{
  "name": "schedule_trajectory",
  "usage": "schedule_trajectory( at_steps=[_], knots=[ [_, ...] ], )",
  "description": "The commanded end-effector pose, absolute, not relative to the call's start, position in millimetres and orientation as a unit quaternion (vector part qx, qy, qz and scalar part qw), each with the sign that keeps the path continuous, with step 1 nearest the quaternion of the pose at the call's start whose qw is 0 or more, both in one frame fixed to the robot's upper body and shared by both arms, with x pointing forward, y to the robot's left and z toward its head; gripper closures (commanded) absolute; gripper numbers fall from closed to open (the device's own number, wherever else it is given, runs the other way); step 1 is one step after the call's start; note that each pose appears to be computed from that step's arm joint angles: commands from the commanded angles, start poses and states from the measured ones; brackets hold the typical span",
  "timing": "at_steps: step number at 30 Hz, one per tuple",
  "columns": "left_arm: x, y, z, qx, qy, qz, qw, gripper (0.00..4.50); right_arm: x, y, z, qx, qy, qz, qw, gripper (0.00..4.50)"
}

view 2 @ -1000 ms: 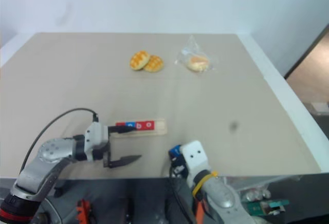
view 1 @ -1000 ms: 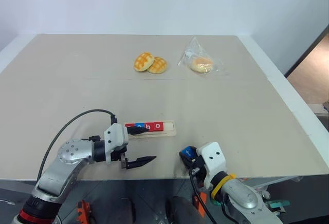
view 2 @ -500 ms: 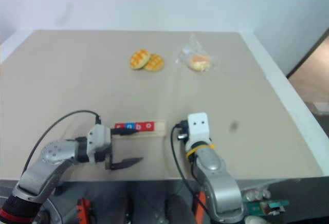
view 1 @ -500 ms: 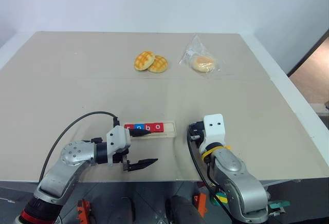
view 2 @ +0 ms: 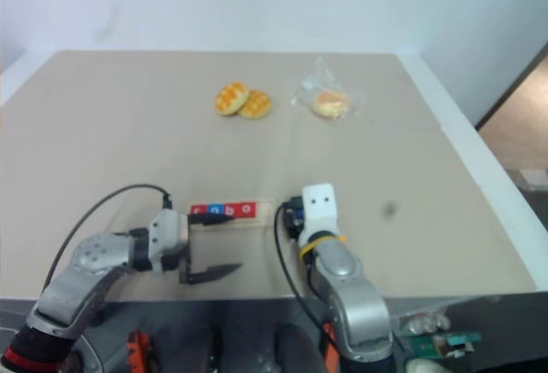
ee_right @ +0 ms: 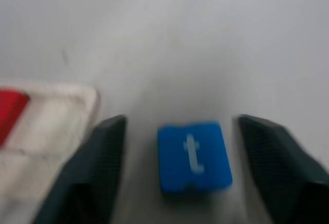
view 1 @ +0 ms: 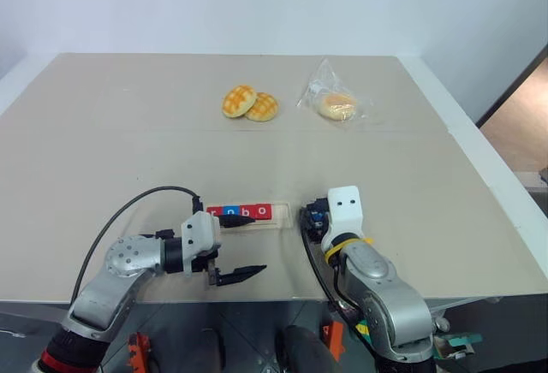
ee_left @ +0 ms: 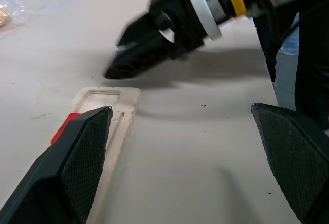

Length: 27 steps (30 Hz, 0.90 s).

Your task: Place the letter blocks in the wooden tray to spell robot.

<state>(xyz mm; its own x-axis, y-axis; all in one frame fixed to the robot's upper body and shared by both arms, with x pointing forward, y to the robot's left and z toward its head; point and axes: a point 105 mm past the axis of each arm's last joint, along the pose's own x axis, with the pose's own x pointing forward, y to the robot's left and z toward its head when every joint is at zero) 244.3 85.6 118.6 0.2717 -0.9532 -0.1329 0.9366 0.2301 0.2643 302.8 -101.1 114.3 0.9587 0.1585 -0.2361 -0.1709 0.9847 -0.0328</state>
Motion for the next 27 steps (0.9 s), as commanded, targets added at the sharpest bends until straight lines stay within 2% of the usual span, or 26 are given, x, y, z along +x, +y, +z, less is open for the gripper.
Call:
schedule_trajectory(
  at_steps=[1, 4, 7, 9, 12, 15, 16, 17, 18, 27],
  knots=[
    [245.1, 81.8, 122.8, 0.154, -0.046, -0.605, 0.78, 0.0, 305.6, -111.6, 152.3, -0.015, 0.053, 0.102, 0.993, 0.08],
    [247.2, 80.2, 123.5, 0.156, -0.053, -0.604, 0.78, 0.0, 312.7, -120.6, 170.4, -0.028, 0.034, 0.17, 0.984, 0.08],
    [247.6, 79.8, 124.9, 0.156, -0.059, -0.603, 0.78, 0.0, 320.8, -127.8, 169.5, -0.089, 0.044, 0.275, 0.956, 0.08],
    [245.5, 80.5, 124.1, 0.158, -0.061, -0.605, 0.778, 0.0, 324.2, -127.2, 166.6, -0.14, 0.051, 0.381, 0.912, 0.08],
    [244.6, 81.2, 122.7, 0.16, -0.061, -0.603, 0.779, 0.0, 327.7, -130.3, 163.5, -0.164, 0.056, 0.474, 0.864, 0.08],
    [246.8, 83.4, 122.6, 0.166, -0.065, -0.589, 0.788, 0.0, 334.8, -137.9, 144.4, -0.252, 0.079, 0.586, 0.766, 0.08],
    [247.3, 84.3, 122.9, 0.167, -0.067, -0.584, 0.791, 0.0, 336.3, -140.2, 138.9, -0.275, 0.086, 0.606, 0.741, 0.08],
    [247.2, 85.3, 123.0, 0.167, -0.067, -0.579, 0.795, 0.0, 338.4, -141.0, 135.7, -0.289, 0.088, 0.621, 0.723, 0.47],
    [247.1, 86.3, 122.9, 0.168, -0.067, -0.575, 0.798, 0.0, 340.9, -141.4, 133.9, -0.296, 0.088, 0.631, 0.712, 0.59],
    [244.0, 95.7, 121.0, 0.173, -0.062, -0.545, 0.818, 0.0, 347.8, -141.3, 116.5, -0.303, 0.105, 0.666, 0.674, 0.59]
  ],
)
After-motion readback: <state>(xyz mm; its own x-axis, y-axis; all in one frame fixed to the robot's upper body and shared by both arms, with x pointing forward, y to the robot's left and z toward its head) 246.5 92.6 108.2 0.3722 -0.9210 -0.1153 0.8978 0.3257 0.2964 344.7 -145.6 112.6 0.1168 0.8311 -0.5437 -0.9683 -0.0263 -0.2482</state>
